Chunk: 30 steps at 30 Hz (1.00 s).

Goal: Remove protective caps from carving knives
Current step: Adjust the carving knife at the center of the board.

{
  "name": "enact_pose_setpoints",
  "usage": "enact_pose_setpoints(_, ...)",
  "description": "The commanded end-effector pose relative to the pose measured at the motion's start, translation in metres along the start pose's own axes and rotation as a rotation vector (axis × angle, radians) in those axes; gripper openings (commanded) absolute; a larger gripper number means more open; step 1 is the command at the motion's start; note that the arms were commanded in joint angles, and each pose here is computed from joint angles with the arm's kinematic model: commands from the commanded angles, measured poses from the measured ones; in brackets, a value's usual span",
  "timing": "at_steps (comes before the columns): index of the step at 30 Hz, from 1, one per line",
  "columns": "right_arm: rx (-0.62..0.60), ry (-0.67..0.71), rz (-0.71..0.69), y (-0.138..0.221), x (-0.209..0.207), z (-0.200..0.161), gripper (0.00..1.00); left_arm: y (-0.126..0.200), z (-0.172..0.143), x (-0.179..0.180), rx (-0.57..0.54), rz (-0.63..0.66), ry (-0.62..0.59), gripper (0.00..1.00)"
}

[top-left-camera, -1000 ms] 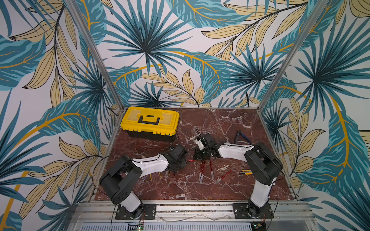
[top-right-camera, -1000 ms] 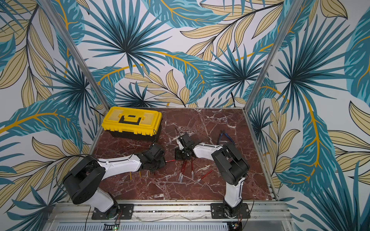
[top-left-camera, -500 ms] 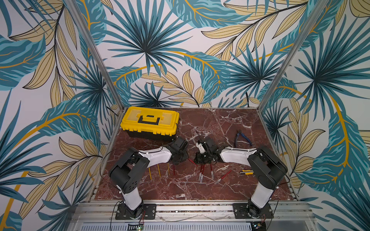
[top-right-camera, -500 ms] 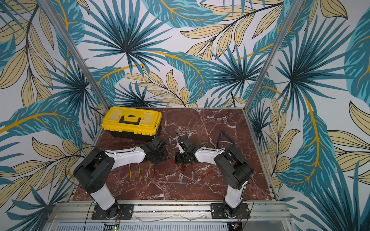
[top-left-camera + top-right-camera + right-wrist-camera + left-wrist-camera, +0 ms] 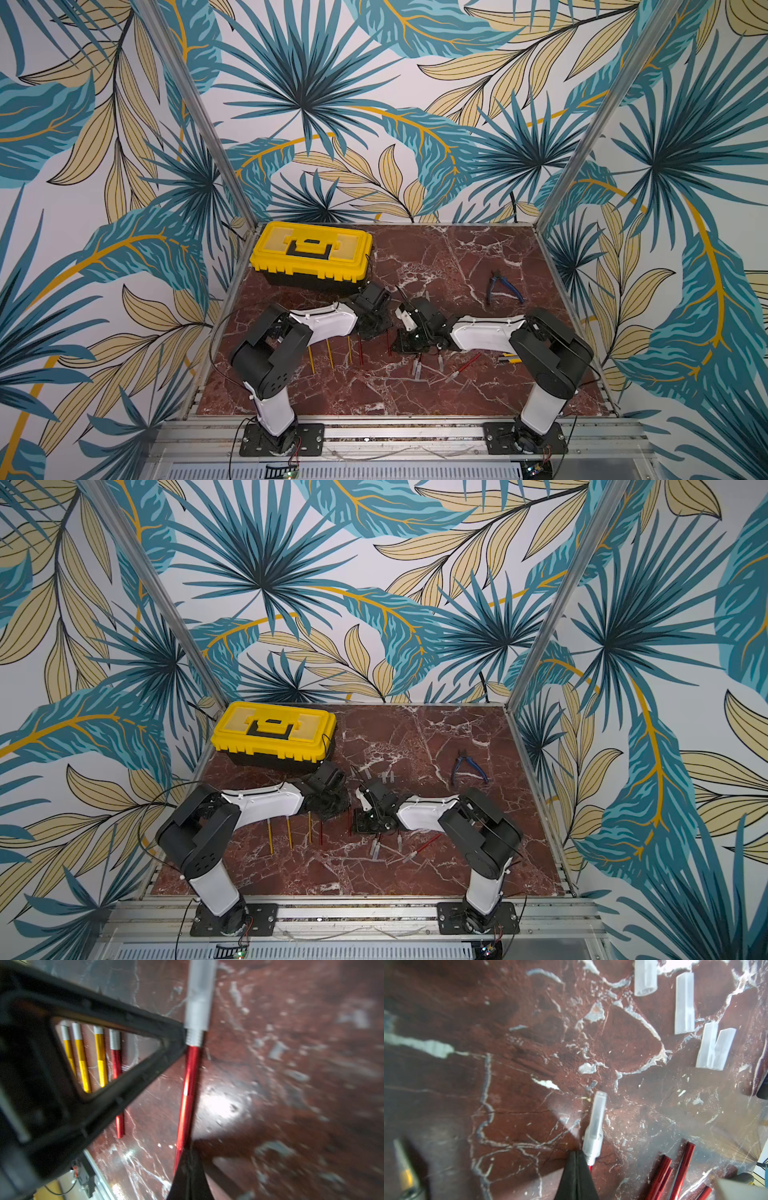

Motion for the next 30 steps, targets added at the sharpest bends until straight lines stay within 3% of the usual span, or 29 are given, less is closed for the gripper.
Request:
enact_pose_setpoints(1,0.005,-0.063,0.038,-0.016,-0.002,-0.008,0.04,-0.007,-0.004,0.014,0.021,0.045,-0.01,0.0)
enact_pose_setpoints(6,-0.003,-0.053,0.032,-0.016,-0.002,-0.007,0.04,-0.003,-0.004,0.014,0.02,0.039,-0.011,0.0)
enact_pose_setpoints(14,-0.036,0.022,-0.085,0.021,-0.013,-0.006,0.04,0.014,-0.004,0.008,0.008,-0.005,-0.023,0.0)
enact_pose_setpoints(17,-0.074,0.035,-0.095,0.037,-0.013,-0.001,0.04,0.029,-0.003,-0.006,-0.011,-0.062,-0.086,0.0)
enact_pose_setpoints(24,-0.148,0.02,-0.065,0.073,-0.008,0.017,0.04,0.059,-0.014,-0.032,-0.037,-0.16,-0.26,0.16)
enact_pose_setpoints(30,-0.216,-0.056,-0.021,0.099,-0.017,0.031,0.04,0.056,-0.039,-0.039,-0.01,-0.165,-0.415,0.28)
Point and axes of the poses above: each gripper's point midway between its finger pads, its own y axis back along the fingers, its own x axis along the line the jaws close on, z = x × y, the point moved 1 cm from there along y, back along the fingers, and after that the axes turned 11 degrees about y, right-handed, at the moved point
